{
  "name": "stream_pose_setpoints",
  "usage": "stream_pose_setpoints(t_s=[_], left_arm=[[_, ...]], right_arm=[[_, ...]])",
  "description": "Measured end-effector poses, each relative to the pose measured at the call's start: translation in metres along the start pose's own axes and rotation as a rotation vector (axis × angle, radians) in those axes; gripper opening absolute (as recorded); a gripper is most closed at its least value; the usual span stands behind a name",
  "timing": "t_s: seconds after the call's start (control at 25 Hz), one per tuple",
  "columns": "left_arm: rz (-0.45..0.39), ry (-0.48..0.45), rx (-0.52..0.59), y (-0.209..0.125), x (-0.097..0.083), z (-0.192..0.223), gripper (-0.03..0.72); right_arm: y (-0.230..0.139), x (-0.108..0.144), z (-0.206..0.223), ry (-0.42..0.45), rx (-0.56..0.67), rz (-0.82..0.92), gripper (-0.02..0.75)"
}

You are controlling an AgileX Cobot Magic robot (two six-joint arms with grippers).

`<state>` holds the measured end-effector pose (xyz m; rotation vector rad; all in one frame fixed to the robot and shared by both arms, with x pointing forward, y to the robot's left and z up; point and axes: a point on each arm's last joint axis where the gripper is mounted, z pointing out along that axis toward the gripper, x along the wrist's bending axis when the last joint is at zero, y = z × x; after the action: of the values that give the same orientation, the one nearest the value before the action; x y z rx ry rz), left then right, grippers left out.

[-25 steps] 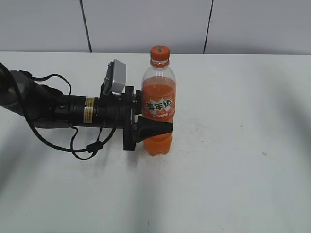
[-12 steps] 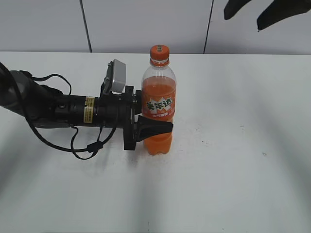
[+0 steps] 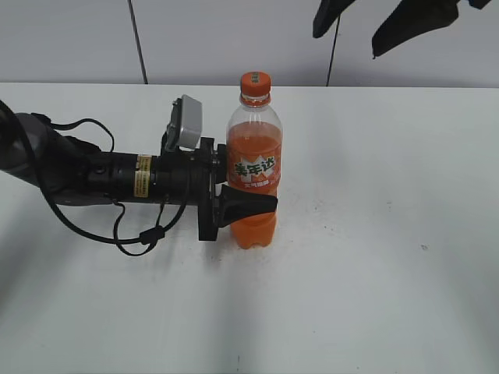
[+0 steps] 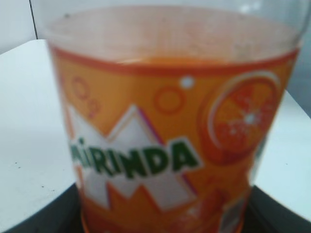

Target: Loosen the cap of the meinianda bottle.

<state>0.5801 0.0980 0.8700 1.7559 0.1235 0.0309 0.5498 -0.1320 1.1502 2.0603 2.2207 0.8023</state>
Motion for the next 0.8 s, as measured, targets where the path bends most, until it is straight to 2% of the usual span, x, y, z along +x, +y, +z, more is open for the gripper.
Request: stream_pose_setpoints(t_s=[0.48, 0.8], left_arm=[[0.0, -0.001, 0.0, 0.0, 0.0, 0.0, 0.414], [0.0, -0.001, 0.0, 0.0, 0.0, 0.0, 0.414]], right_arm=[[-0.018, 0.049, 0.031, -0.01, 0.039, -0.033, 0.513], [-0.014, 0.079, 0.049, -0.05, -0.003, -0.091, 0.513]])
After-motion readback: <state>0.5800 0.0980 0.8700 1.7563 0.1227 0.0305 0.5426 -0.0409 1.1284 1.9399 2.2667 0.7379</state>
